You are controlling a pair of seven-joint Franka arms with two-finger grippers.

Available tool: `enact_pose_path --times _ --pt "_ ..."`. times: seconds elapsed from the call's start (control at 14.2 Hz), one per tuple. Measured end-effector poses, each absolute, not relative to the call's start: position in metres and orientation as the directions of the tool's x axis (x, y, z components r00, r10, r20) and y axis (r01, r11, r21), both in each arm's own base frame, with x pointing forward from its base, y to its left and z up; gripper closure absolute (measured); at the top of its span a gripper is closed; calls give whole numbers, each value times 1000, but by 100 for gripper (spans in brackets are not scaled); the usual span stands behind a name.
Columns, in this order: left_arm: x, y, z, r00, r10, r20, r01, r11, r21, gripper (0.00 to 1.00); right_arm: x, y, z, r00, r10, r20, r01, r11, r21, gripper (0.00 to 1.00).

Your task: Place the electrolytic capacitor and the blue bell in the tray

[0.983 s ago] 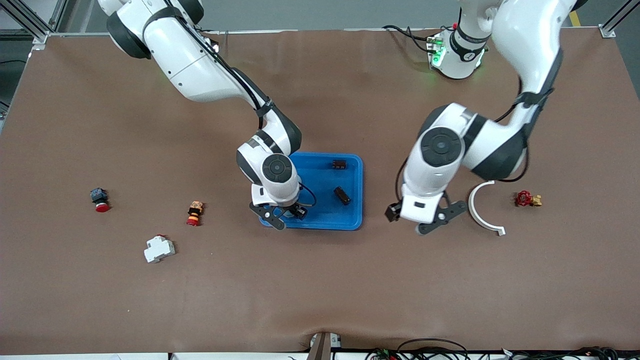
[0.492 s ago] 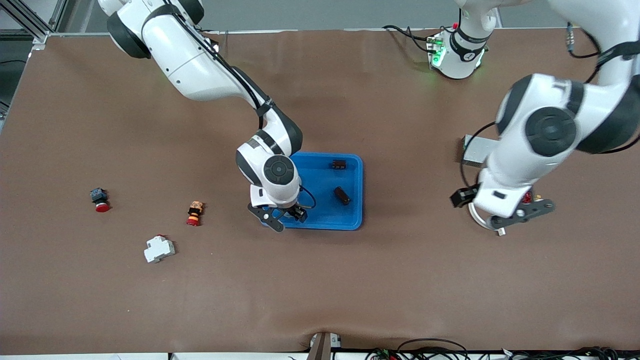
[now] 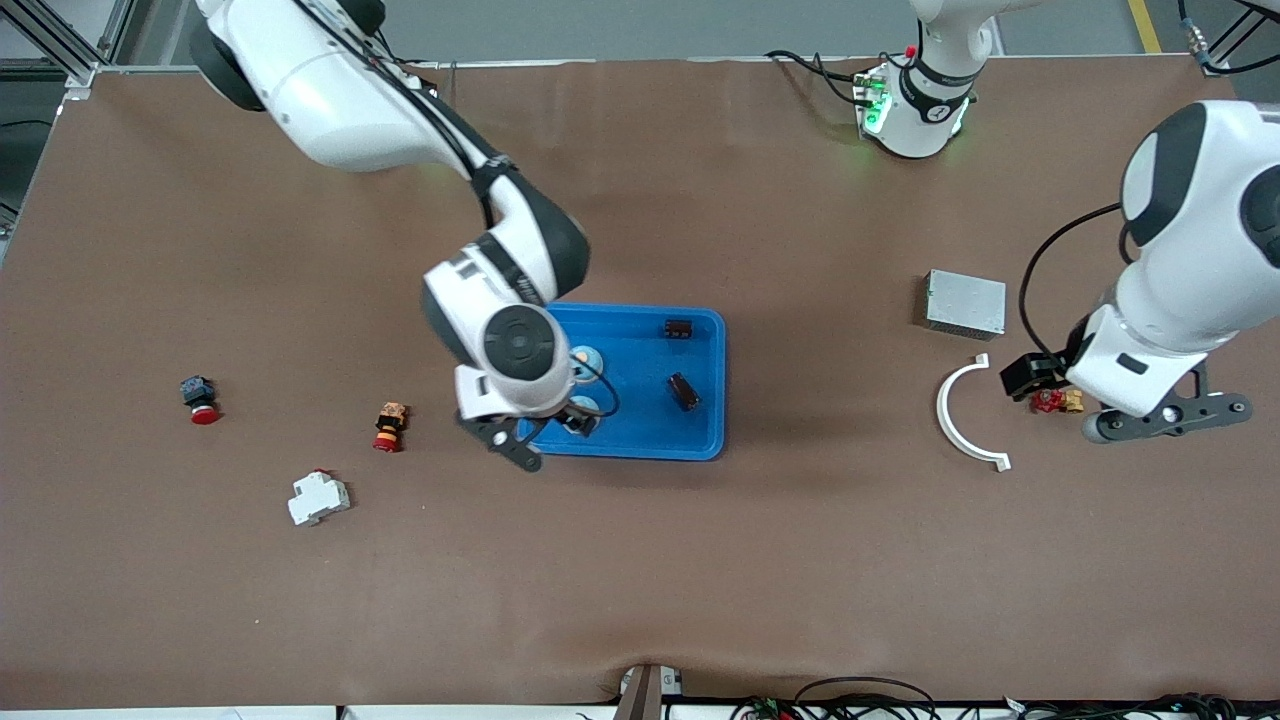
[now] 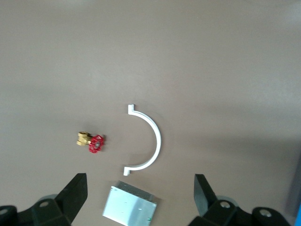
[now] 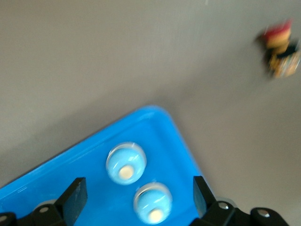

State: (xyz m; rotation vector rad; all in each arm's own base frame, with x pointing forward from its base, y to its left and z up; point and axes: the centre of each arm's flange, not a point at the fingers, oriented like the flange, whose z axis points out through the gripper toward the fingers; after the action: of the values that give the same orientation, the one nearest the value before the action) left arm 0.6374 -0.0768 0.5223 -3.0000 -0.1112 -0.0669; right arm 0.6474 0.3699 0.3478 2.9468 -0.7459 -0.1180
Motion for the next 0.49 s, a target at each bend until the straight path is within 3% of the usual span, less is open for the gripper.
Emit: enact_pose_path --times 0.49 --pt "619 -64 566 997 -24 72 -12 -986 -168 0 689 181 453 985 -123 -120 -109 -987 115 0"
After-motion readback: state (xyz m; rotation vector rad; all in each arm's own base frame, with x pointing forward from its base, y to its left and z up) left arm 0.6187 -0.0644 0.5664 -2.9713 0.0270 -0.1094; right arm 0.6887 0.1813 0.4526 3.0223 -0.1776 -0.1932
